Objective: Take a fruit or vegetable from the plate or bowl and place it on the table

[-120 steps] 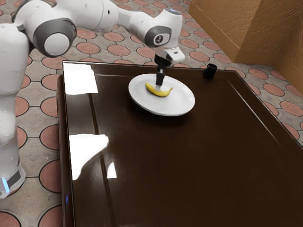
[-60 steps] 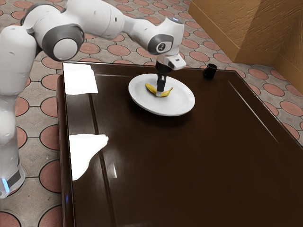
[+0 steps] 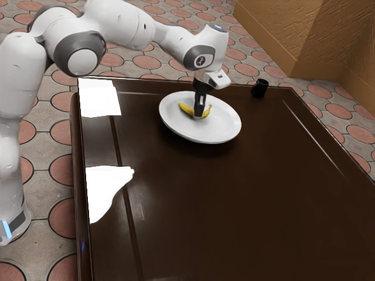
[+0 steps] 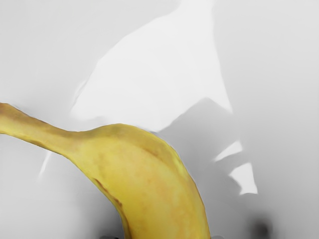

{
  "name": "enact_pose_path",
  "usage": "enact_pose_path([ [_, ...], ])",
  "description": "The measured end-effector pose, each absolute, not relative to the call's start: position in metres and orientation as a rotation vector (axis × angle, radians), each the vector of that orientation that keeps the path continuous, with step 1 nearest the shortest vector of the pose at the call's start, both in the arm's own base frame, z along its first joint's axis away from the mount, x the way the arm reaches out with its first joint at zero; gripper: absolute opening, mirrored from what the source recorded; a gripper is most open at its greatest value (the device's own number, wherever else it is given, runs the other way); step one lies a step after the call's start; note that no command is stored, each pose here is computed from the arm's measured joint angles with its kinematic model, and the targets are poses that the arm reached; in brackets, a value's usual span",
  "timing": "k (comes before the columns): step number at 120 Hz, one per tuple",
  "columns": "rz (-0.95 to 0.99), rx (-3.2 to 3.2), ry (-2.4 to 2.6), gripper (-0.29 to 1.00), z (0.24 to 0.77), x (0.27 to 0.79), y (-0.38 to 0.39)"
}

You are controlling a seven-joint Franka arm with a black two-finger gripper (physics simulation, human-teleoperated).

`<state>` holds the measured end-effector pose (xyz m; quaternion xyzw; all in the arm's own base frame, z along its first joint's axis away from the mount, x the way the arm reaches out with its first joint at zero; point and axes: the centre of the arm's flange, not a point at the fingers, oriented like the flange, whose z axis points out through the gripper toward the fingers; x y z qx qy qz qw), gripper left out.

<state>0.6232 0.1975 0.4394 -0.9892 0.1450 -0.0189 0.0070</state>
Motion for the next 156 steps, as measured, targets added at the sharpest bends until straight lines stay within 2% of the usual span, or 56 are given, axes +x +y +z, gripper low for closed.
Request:
enact_pose_path([
  [35,-0.089,-3.088,0.415,0.16,0.463,0.625,0.198],
  [62,-0.140,-3.077,0.432,0.14,0.518,0.613,0.176],
  [82,-0.207,-3.027,0.693,0.15,0.573,0.619,0.061],
  [107,-0.189,-2.969,0.973,0.15,0.580,0.615,-0.072],
  [128,-0.160,-2.915,1.093,0.14,0.574,0.604,-0.144],
  [142,-0.140,-2.928,1.054,0.43,0.569,0.604,-0.145],
  [156,-0.145,-2.942,1.011,0.59,0.582,0.602,-0.142],
])
